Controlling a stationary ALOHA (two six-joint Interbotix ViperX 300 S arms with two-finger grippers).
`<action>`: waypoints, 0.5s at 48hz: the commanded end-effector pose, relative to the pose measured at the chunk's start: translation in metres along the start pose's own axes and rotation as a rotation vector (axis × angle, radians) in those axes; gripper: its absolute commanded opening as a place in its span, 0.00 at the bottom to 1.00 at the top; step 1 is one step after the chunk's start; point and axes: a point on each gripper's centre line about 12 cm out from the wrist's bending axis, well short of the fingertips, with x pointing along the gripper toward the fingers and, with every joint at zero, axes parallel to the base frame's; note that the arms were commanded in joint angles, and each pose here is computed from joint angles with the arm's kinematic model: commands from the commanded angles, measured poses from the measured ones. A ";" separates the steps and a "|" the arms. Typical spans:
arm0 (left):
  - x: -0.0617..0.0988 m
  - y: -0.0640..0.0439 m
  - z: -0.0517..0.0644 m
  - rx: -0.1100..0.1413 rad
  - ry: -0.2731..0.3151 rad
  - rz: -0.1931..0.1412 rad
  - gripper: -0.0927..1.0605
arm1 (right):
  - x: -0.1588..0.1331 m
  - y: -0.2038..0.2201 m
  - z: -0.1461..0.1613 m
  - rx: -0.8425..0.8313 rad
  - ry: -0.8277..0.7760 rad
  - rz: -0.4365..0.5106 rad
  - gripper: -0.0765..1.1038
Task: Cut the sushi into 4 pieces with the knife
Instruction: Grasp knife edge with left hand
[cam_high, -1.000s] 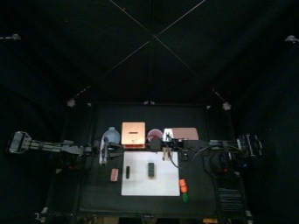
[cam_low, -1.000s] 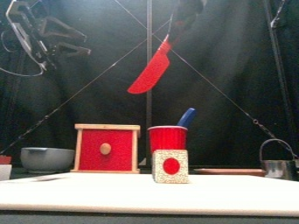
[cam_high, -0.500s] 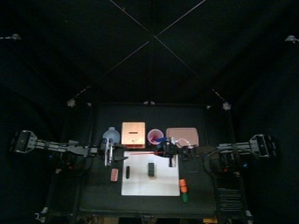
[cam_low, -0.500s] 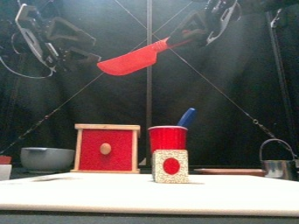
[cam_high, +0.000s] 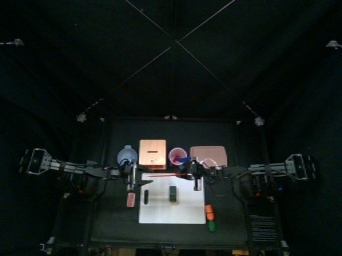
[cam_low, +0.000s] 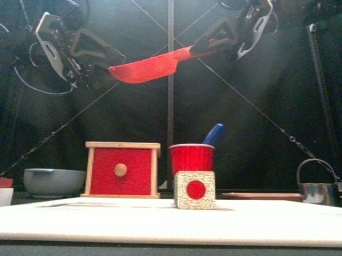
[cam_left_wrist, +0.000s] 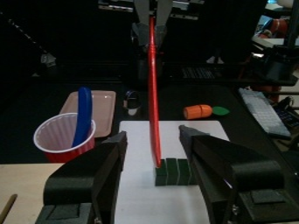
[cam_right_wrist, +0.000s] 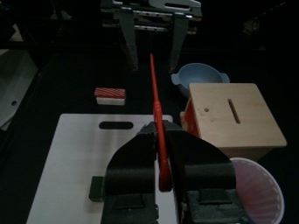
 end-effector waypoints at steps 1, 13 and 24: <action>0.005 0.002 0.011 -0.001 -0.035 0.006 0.77 | -0.007 -0.001 0.013 0.002 -0.054 -0.002 0.21; 0.005 0.005 0.011 0.000 -0.040 0.017 0.51 | -0.007 -0.001 0.013 0.003 -0.060 0.000 0.21; 0.007 0.005 0.006 0.004 -0.022 0.016 0.21 | -0.006 0.002 -0.014 0.077 0.006 0.004 0.21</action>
